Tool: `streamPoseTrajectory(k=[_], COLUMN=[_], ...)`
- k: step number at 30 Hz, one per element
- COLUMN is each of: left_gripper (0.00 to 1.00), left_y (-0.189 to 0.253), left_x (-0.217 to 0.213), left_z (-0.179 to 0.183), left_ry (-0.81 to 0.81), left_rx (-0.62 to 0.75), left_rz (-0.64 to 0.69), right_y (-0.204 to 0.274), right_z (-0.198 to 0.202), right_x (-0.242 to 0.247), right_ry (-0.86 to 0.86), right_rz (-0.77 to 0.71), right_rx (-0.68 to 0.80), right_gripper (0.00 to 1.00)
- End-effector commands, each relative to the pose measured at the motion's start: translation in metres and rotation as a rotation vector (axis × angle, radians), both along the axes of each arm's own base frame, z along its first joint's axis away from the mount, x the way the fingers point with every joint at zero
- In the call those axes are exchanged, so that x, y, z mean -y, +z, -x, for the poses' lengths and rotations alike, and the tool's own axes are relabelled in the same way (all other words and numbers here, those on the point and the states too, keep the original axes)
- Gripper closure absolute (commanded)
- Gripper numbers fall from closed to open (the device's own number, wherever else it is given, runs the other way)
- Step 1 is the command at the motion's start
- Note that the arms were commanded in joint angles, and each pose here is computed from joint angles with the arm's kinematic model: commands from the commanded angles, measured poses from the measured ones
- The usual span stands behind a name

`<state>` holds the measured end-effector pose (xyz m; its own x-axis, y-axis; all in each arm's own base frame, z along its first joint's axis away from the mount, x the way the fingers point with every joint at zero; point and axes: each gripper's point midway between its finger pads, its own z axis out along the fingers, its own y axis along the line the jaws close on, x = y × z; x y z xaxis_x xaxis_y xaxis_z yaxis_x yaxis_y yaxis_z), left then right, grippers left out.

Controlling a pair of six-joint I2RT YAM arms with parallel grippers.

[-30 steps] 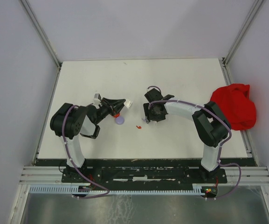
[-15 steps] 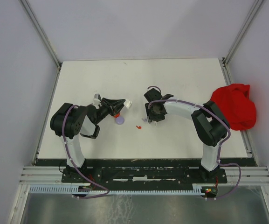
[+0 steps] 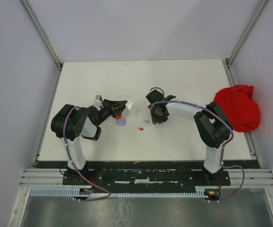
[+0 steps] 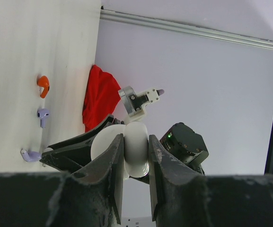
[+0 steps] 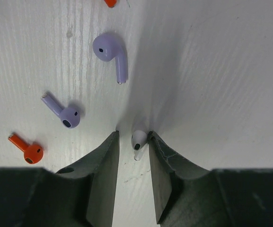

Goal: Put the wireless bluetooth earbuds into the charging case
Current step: Pick up the earbud from the center of the board.

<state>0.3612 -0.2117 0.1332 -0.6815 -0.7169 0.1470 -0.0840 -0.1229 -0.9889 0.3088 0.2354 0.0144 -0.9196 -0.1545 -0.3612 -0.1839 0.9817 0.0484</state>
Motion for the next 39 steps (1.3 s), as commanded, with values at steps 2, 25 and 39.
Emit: streamPoseTrajectory(k=[2,25,39], left_gripper=[0.97,0.97,0.97], left_y=[0.029,0.029,0.033], left_x=[-0.003,-0.002,0.004], left_z=[0.004,0.004,0.003], left_ry=[-0.006,-0.007,-0.033], left_rx=[0.115,0.117,0.108], left_rz=[0.056,0.06,0.057], right_y=[-0.007,0.001,0.182], right_z=[0.002,-0.007,-0.085], right_x=[0.005,0.005,-0.043], right_ry=[-0.013,-0.002,0.187], right_rz=[0.044,0.055,-0.242], right_rx=[-0.019,0.025,0.678], right_gripper=[0.63,0.91,0.97])
